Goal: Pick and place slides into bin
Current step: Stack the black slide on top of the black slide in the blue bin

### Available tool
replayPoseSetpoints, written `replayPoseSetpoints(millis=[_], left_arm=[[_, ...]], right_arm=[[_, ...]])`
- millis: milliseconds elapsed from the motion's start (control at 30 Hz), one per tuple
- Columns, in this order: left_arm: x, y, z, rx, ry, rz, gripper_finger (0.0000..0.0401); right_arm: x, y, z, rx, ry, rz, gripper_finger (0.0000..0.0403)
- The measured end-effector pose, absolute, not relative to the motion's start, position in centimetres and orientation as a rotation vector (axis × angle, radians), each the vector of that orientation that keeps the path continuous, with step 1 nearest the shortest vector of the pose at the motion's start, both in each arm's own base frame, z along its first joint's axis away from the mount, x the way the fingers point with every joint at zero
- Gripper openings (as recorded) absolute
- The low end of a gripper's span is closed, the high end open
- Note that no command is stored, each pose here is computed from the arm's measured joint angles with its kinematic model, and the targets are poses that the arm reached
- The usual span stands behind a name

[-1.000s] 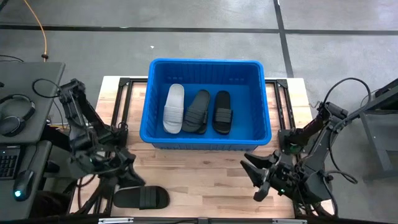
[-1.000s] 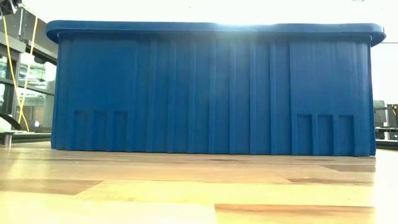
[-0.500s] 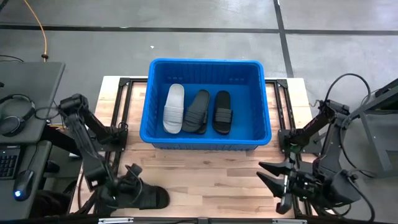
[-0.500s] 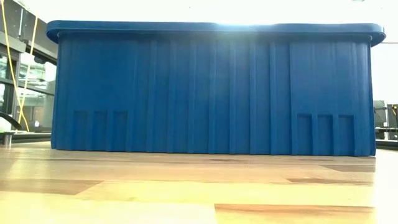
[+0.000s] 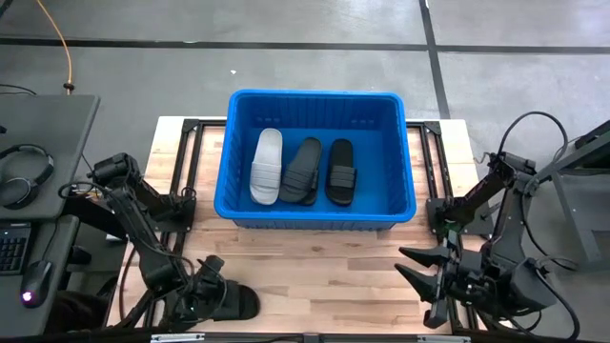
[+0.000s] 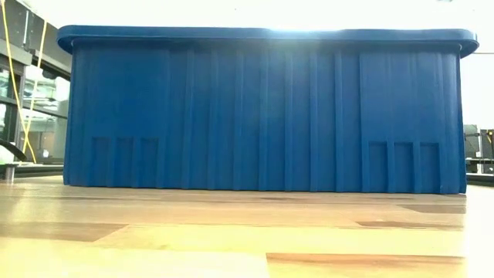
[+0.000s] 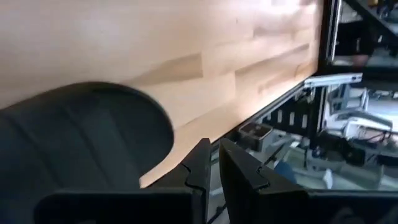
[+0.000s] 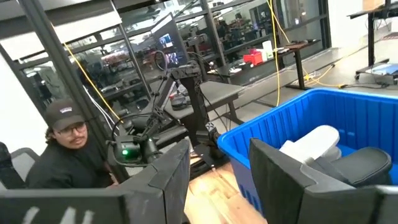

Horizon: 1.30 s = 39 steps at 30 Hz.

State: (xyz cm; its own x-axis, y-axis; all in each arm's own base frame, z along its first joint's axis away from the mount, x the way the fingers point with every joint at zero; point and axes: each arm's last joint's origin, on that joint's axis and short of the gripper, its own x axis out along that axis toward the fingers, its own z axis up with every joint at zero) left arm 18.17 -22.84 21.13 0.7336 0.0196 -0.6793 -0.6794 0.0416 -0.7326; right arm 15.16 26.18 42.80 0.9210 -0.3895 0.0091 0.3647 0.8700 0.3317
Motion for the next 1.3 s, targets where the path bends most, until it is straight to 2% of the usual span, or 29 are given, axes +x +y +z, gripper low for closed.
replayPoseSetpoints(millis=[67, 200, 300, 400, 567, 700, 800, 1067, 1300], left_arm=[[18.0, -22.8, 21.1, -1.415, 0.597, 0.582, 0.0024], [17.4, -22.6, 20.5, -1.395, 0.783, 0.662, 0.0029], [17.2, -22.2, 20.4, -1.403, 0.759, 0.708, 0.0051], [17.1, -22.0, 20.9, -1.406, 0.738, 0.693, 0.0087], [16.3, -21.5, 21.3, -1.378, 0.963, 0.735, 0.017], [15.9, -21.2, 22.0, -1.366, 1.019, 0.761, 0.0232], [15.7, -21.1, 21.9, -1.344, 1.06, 0.795, 0.0259], [15.9, -22.2, 20.3, -1.334, 1.162, 0.853, 0.0269], [17.4, -23.6, 19.2, -1.404, 1.01, 0.761, 0.0244]], right_arm=[[15.2, 26.2, 42.8, 0.32, -0.075, -0.393, 0.0154], [15.2, 26.2, 42.8, 0.289, -0.069, -0.393, 0.0154], [15.2, 26.1, 42.8, 0.279, -0.067, -0.396, 0.0154], [15.2, 26.1, 42.8, 0.27, -0.065, -0.398, 0.0154], [15.2, 26.1, 42.8, 0.266, -0.063, -0.4, 0.0154], [15.3, 26.2, 42.6, 0.24, -0.057, -0.4, 0.0154], [15.3, 26.2, 42.6, 0.236, -0.056, -0.4, 0.0154], [15.3, 26.2, 42.5, 0.228, -0.055, -0.397, 0.0154], [15.3, 26.2, 42.5, 0.227, -0.055, -0.397, 0.0154]])
